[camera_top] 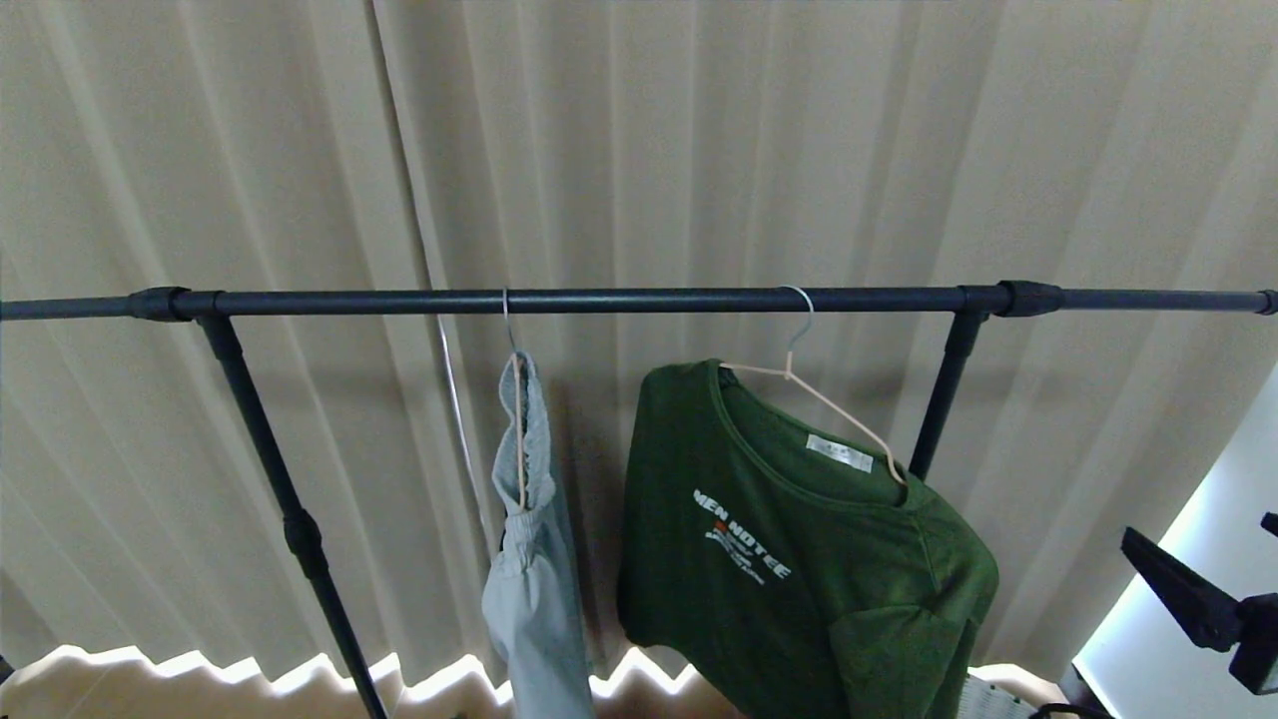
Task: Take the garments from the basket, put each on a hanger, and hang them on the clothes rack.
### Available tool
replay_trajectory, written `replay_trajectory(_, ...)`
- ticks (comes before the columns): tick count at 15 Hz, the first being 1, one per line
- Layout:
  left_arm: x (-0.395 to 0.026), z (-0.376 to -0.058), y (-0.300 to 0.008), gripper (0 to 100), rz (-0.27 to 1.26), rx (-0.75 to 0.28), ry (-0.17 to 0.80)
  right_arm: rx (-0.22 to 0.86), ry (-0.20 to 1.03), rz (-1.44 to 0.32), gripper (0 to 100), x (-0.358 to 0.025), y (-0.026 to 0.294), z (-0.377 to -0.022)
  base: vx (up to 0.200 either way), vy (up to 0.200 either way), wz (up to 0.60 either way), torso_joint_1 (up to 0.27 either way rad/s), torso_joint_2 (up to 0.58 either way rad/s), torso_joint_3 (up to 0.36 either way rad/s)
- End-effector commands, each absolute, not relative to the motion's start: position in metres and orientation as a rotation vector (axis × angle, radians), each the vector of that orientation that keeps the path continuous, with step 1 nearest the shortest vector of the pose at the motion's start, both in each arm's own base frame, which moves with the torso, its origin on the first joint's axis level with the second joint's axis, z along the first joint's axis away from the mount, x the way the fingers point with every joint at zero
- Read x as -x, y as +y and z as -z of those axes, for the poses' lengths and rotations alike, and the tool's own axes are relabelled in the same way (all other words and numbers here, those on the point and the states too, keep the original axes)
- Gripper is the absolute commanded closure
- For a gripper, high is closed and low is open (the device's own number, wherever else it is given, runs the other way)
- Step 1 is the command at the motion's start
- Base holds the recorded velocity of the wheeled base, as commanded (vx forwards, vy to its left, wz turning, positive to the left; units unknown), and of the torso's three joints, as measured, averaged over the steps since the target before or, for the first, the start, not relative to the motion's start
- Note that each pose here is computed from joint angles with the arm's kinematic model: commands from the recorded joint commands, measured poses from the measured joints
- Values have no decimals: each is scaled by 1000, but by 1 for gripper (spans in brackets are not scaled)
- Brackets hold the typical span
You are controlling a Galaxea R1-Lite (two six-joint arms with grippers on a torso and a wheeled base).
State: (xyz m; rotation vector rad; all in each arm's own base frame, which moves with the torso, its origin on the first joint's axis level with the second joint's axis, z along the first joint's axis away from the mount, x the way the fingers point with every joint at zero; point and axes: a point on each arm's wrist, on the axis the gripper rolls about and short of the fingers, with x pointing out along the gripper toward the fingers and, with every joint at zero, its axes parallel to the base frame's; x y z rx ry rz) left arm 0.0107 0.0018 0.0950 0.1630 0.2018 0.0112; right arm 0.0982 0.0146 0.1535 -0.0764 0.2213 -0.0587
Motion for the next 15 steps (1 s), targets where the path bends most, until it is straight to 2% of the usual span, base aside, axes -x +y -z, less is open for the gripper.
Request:
replay_trajectory(1,10,-82,4,0,-17,-154,114,59,197,169,0,-77,2,-160,0,0,0,0,0,0)
replay_trajectory(3,10,-81,4,0,-49,-145,136,59,227,217,0,-63,-3,-154,0,0,0,0,0,0)
replay_trajectory(5,6,-81,3,0,-173,-130,200,61,299,230,0,-40,-5,-134,0,0,0,0,0,0)
replay_trajectory(8,12,-81,2,0,-187,-128,129,66,316,251,0,-15,-6,-118,0,0,0,0,0,0)
replay_trajectory(9,17,-80,0,0,-87,-133,50,74,341,309,0,-1,-7,-110,0,0,0,0,0,0)
replay_trajectory(11,18,-80,0,0,-54,-135,41,92,350,339,0,11,-6,-103,0,0,0,0,0,0)
replay_trajectory(12,17,-80,0,0,23,-142,40,108,339,365,0,21,-5,-96,0,0,0,0,0,0)
replay_trajectory(14,17,-80,-2,0,147,-152,30,104,289,395,0,28,-4,-96,0,0,0,0,0,0)
replay_trajectory(15,17,-80,-2,0,159,-151,28,105,253,395,0,31,-3,-95,0,0,0,0,0,0)
